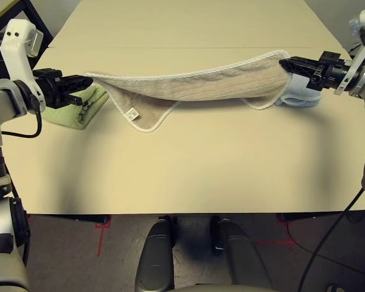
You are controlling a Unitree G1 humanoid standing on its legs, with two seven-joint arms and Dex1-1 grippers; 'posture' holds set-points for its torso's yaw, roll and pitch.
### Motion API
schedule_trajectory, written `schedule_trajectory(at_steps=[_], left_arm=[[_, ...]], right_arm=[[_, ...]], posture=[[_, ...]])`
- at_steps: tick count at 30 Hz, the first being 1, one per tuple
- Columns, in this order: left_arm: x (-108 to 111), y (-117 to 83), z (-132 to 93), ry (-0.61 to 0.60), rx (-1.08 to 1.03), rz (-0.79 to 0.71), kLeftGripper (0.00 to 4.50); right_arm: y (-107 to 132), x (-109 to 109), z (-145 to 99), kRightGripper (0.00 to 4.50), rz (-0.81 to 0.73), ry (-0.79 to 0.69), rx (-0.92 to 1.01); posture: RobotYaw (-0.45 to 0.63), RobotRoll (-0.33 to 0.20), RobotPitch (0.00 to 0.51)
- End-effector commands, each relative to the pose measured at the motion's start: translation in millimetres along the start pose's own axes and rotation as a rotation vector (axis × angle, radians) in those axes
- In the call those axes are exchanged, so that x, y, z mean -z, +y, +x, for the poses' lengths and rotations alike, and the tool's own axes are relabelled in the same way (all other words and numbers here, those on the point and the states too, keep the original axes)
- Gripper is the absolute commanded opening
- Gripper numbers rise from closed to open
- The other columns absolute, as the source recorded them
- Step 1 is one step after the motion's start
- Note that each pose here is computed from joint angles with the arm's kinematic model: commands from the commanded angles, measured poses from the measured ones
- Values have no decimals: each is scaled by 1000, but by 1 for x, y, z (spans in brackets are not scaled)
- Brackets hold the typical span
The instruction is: Fold the towel and set it aside.
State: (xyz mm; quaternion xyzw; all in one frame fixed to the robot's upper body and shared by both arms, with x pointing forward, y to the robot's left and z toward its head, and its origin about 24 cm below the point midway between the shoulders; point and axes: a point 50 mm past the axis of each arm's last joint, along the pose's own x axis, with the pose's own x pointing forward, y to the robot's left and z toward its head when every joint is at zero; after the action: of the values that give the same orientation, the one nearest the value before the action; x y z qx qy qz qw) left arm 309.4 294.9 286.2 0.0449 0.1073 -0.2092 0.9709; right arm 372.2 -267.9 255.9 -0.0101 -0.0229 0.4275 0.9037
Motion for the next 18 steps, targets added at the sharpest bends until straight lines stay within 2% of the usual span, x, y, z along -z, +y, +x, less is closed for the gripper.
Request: schedule_trajectory(at_steps=[1,9,14,18], left_arm=[[5,14,4,6,-99,2,68],[14,26,21,22,-187,28,68],[13,33,37,14,-253,87,68],[6,39,52,-25,-320,124,68]], right_arm=[[1,7,3,0,17,28,-4],[10,26,19,0,88,89,-79],[9,27,35,0,-5,106,6],[5,15,51,0,-109,27,163]], posture=[[144,0,230],[143,0,245],[139,0,257],[140,0,257]])
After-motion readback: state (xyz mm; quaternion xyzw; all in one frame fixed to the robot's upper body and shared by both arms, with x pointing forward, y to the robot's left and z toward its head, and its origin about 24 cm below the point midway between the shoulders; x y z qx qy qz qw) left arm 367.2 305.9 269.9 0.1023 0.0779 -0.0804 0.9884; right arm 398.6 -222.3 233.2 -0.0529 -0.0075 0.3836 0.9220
